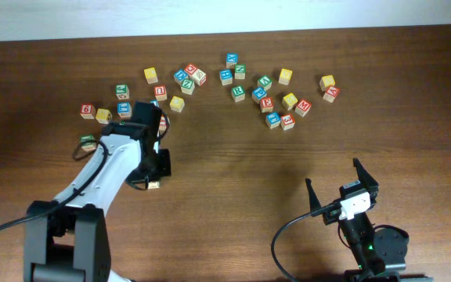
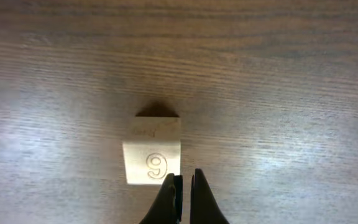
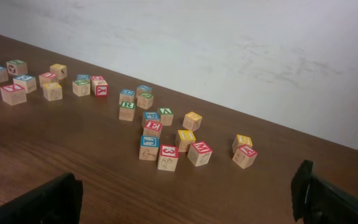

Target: Spell out ICRA

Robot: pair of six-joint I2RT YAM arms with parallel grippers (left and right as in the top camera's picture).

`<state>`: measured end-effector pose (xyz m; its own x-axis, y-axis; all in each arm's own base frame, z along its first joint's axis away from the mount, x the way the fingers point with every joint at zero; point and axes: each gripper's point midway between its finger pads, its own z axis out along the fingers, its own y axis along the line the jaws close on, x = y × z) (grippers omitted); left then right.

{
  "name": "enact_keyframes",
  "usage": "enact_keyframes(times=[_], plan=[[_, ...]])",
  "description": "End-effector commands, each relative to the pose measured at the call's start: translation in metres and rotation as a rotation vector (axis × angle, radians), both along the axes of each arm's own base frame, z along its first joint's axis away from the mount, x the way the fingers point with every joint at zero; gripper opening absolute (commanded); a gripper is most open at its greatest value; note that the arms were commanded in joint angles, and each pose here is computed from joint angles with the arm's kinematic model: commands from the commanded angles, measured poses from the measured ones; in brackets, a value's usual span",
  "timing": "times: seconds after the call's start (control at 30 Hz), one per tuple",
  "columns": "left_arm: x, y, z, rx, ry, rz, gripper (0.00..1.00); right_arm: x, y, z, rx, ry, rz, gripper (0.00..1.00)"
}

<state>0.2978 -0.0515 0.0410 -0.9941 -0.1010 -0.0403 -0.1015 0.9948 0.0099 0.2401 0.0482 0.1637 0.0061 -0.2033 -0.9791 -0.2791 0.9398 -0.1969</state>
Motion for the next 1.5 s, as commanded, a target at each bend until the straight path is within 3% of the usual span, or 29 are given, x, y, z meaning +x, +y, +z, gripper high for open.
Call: enact_keyframes(times=[0.0, 0.83, 1.47], plan=[[-0.007, -0.003, -0.013, -0.023, 0.018, 0.0, 0.0, -0.001, 0.003, -0.002, 0.004, 0.004, 0.018, 0.98], [-0.005, 0.006, -0.021, 0.025, -0.007, 0.002, 0.0, -0.001, 0.003, -0.002, 0.004, 0.004, 0.018, 0.98], [-0.005, -0.026, -0.022, -0.033, -0.026, -0.076, 0.0, -0.001, 0.003, -0.002, 0.004, 0.004, 0.018, 0.99]])
